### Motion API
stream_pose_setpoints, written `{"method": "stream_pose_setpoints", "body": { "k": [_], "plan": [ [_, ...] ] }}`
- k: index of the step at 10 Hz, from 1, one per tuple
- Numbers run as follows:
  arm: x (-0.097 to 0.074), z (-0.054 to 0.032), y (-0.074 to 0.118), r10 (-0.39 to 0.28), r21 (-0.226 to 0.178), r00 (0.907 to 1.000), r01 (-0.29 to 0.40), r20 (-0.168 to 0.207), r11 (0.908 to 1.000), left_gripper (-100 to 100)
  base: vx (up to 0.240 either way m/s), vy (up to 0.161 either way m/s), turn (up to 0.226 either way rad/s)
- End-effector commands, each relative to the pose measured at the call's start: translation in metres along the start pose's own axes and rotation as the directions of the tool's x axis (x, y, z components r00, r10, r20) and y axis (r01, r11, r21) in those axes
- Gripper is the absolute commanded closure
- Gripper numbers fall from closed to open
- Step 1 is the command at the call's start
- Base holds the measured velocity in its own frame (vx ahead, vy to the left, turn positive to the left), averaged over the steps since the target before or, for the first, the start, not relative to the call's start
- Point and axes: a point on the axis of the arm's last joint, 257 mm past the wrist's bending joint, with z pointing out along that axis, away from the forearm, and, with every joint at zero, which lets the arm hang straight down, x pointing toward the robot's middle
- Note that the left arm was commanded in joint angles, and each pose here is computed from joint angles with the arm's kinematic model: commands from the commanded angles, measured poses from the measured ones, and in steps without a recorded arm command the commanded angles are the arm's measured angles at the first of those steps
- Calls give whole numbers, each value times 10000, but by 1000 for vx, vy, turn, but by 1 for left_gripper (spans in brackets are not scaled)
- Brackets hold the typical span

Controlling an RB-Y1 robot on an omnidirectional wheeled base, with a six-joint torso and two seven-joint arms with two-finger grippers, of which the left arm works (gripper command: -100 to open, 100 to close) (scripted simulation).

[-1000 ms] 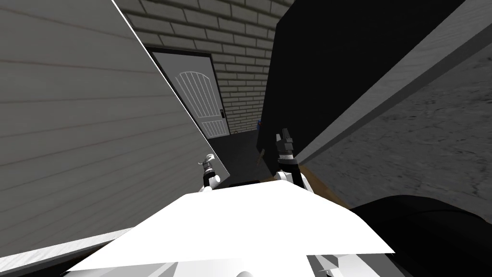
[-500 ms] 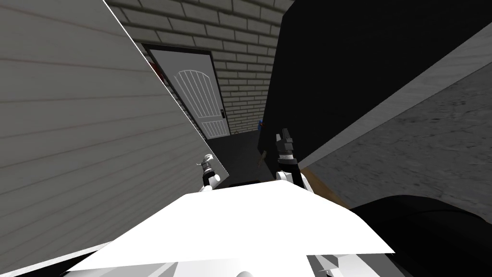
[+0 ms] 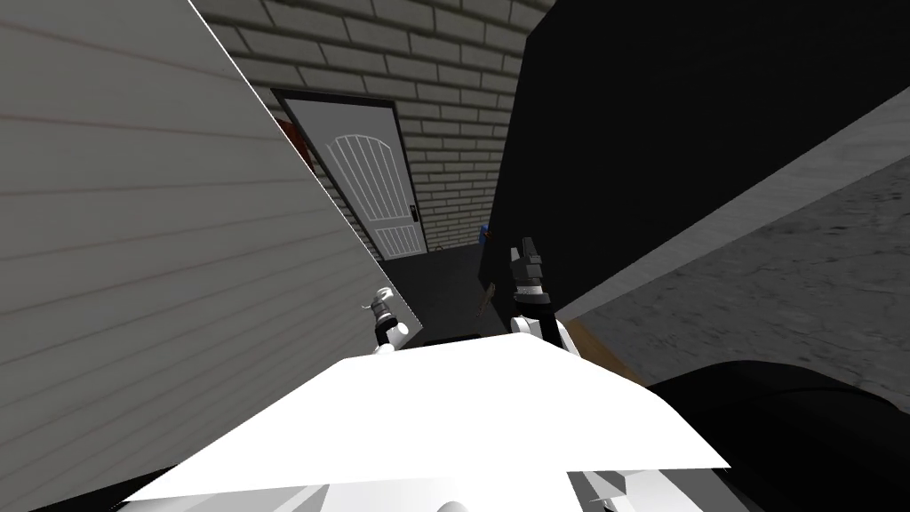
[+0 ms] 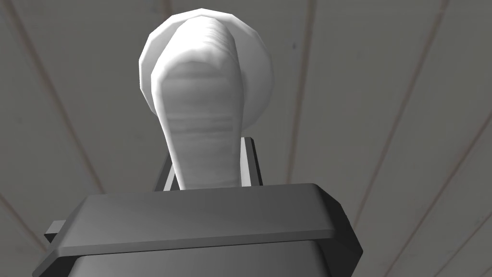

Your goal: Push the door open

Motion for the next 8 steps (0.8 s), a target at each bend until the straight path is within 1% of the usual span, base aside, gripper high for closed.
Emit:
{"method": "stream_pose_setpoints", "body": {
  "k": [1,2,3,4,5,6,8],
  "plan": [
    [-38,26,-43,-37,101,9996,34,271,9999,100,173,26,33],
    [-34,3,-3,-5,-8,9998,5,173,10000,100,75,22,17],
    [-309,67,-53,90,133,9977,-99,668,9999,100,122,111,-55],
    [-309,67,-53,90,133,9977,-99,668,9999,100,130,117,-56],
    [-311,60,-39,102,99,9977,-109,667,9999,100,68,55,0],
    [-561,95,-77,147,194,9935,-170,1128,9997,100,119,114,-18],
    [-795,105,-97,181,237,9874,-221,1569,9995,100,175,119,-37]
  ]
}}
